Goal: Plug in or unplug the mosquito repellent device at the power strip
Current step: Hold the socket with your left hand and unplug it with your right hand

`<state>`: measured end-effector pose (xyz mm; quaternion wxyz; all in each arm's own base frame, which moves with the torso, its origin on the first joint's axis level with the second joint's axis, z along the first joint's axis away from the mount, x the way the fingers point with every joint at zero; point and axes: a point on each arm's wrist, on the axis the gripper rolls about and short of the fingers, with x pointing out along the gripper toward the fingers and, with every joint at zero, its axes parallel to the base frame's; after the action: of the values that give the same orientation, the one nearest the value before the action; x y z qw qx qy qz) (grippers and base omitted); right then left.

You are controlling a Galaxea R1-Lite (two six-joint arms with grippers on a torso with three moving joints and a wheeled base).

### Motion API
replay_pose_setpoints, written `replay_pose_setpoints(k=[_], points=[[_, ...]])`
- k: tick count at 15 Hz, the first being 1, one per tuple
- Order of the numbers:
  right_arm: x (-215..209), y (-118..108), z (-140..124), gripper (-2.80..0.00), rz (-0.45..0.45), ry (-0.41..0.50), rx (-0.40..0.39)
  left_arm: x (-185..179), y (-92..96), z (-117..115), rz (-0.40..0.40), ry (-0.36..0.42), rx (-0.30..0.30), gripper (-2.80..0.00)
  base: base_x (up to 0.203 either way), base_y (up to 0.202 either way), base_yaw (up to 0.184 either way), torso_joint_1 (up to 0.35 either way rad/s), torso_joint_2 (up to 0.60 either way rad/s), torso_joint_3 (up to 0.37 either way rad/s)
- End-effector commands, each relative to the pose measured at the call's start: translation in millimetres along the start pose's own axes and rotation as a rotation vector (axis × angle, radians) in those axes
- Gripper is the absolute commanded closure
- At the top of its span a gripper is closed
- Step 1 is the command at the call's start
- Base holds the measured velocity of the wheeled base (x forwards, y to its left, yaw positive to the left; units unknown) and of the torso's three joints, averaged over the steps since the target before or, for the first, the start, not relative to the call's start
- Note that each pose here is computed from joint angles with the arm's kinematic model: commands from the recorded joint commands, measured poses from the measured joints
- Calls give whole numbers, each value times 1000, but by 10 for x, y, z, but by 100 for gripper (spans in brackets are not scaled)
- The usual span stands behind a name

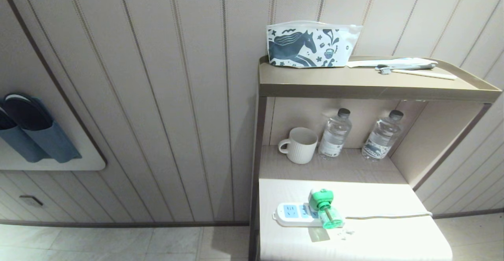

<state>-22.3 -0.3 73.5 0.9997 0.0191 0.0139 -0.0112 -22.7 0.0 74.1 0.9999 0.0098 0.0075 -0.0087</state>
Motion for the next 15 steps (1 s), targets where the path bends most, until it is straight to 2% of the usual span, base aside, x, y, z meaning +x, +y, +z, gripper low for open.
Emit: replay_pose_setpoints(k=[1, 15], points=[[1, 0, 0, 0, -1, 2, 1, 1, 0, 1, 0, 1, 0, 0, 0, 0, 0, 0, 0, 0], [-17, 1, 40, 0, -1, -17, -17, 1, 0, 0, 0, 2, 0, 0, 0, 0, 0, 0, 0, 0]])
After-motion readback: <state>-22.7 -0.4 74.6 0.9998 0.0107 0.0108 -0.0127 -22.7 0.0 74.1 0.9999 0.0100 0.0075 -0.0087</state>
